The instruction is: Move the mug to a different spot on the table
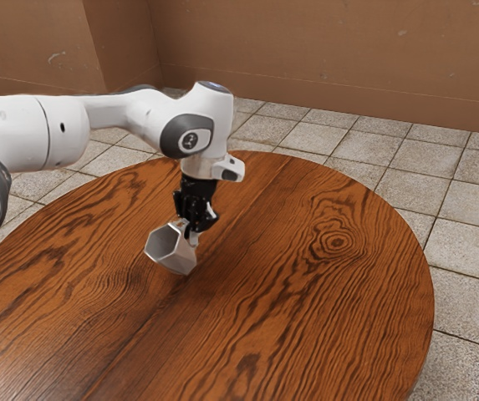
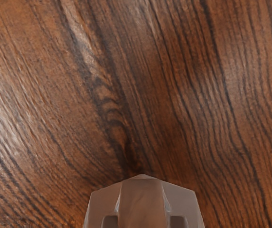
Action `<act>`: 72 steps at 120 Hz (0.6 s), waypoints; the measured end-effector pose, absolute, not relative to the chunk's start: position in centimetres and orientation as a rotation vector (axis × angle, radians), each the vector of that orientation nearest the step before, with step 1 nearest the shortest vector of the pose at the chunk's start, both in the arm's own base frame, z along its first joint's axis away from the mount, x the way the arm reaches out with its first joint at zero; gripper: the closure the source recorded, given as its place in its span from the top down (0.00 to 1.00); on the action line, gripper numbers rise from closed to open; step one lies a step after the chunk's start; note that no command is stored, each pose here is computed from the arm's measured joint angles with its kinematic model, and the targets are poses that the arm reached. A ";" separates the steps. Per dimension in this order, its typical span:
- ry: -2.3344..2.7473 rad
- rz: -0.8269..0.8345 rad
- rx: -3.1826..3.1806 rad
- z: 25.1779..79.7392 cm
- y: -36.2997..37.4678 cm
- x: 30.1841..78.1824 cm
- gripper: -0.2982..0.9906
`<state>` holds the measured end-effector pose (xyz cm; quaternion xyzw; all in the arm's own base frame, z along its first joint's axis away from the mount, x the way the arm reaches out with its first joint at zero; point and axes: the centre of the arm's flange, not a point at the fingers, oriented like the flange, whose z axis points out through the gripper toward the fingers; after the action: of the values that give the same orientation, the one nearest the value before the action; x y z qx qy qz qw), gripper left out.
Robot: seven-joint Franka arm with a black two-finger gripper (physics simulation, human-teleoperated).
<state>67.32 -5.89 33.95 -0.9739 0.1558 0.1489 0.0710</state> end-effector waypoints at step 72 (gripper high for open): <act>0.293 0.689 -2.965 27.6 -2.6 68.0 0.58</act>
<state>68.02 -2.57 27.57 -0.9687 0.0957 0.2252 0.0417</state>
